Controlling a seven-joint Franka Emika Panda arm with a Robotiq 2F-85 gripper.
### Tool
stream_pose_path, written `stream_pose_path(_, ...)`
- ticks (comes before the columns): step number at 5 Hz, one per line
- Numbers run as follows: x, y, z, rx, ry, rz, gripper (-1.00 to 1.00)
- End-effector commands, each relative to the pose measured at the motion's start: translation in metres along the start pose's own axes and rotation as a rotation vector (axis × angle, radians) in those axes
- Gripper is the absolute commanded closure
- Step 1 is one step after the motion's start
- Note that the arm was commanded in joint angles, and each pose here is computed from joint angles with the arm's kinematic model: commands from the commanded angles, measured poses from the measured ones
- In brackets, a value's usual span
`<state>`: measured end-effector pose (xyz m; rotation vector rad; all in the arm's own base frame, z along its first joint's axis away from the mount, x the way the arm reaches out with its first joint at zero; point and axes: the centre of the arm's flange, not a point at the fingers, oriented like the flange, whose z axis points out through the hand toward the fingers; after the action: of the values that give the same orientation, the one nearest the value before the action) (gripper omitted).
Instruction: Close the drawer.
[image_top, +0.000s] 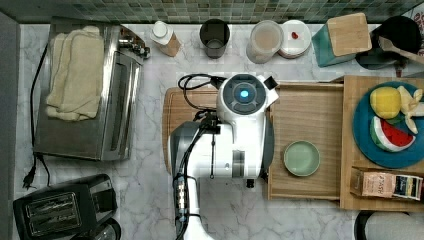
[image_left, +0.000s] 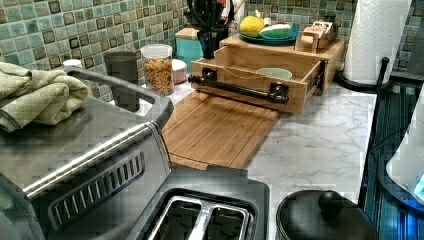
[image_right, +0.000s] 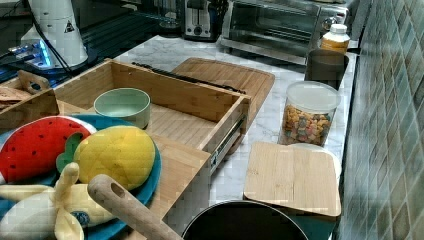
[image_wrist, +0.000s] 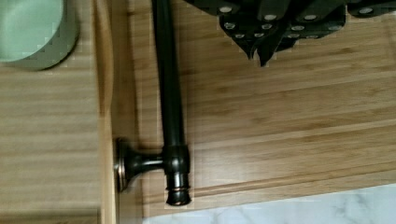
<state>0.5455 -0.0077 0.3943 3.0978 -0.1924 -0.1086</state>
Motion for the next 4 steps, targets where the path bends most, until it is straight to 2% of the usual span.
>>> stream_pose_path(1, -0.022, -0.042, 0.059, -0.085, 0.061, -0.226, 1.0)
stream_pose_path(2, -0.021, -0.04, 0.078, -0.058, 0.061, -0.207, 1.0)
stream_pose_path(3, -0.023, -0.041, 0.091, -0.093, 0.041, -0.216, 1.0)
stream_pose_path(4, -0.029, -0.041, 0.107, -0.122, 0.078, -0.236, 1.0)
